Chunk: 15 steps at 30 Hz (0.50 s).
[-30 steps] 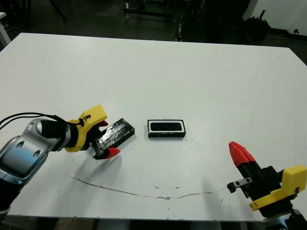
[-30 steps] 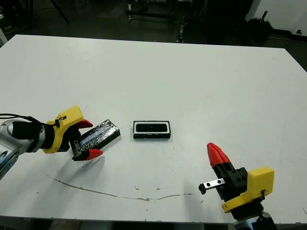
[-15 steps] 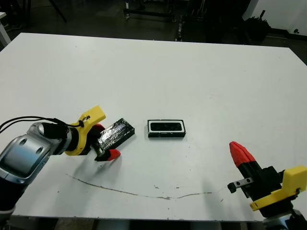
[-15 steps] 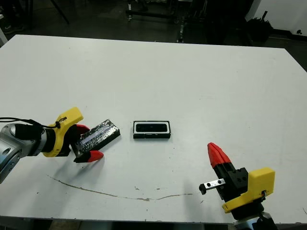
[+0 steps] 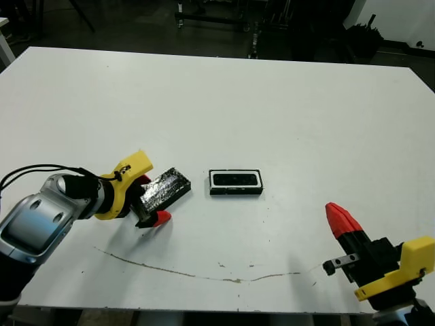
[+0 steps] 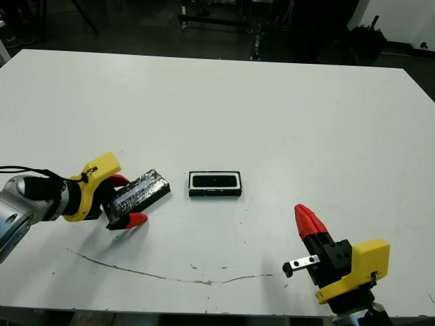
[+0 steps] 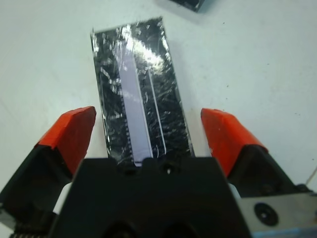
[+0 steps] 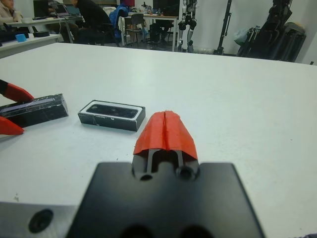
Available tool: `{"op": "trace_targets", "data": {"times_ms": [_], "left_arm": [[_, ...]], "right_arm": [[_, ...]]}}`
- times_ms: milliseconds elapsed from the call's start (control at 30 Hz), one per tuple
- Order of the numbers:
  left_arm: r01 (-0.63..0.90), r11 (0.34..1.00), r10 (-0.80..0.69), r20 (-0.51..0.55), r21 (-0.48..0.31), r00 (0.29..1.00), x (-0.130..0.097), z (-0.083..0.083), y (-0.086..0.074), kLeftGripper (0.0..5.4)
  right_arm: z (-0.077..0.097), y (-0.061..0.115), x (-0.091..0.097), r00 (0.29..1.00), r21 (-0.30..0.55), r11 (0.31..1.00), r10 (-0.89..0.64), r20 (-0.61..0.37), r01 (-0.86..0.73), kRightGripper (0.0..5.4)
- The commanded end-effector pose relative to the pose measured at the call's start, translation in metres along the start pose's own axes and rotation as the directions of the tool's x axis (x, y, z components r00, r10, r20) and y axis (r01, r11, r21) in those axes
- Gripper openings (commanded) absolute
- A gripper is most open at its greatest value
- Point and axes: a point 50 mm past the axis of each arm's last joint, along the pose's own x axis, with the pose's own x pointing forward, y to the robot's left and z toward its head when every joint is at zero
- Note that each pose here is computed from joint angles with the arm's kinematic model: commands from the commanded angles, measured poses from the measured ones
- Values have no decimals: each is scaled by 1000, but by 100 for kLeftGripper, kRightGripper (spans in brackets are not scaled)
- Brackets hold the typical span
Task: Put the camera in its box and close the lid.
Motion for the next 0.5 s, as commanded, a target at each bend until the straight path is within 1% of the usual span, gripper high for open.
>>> {"op": "trace_targets", "data": {"times_ms": [33,167,333,433,500], "left_arm": [[-27,1000,27,-5,-14,1000,-2,-4,1,447],[-40,999,41,17,-36,999,-2,-5,1,383],[-53,996,54,16,-76,998,-2,-5,0,317],[-53,994,54,6,-94,999,-1,-5,0,315],[-52,995,53,5,-81,999,-1,-5,0,315]], "right_arm": [[-2,-2,-1,1000,6,1000,-12,-8,13,0],[-2,-3,-1,1000,-19,1000,-14,-3,14,0],[-2,-2,-1,1000,-13,1000,-14,-7,14,0],[-2,-3,0,1000,-14,1000,-13,-4,13,0],[-1,-3,0,1000,-14,1000,-11,-1,11,0]]}}
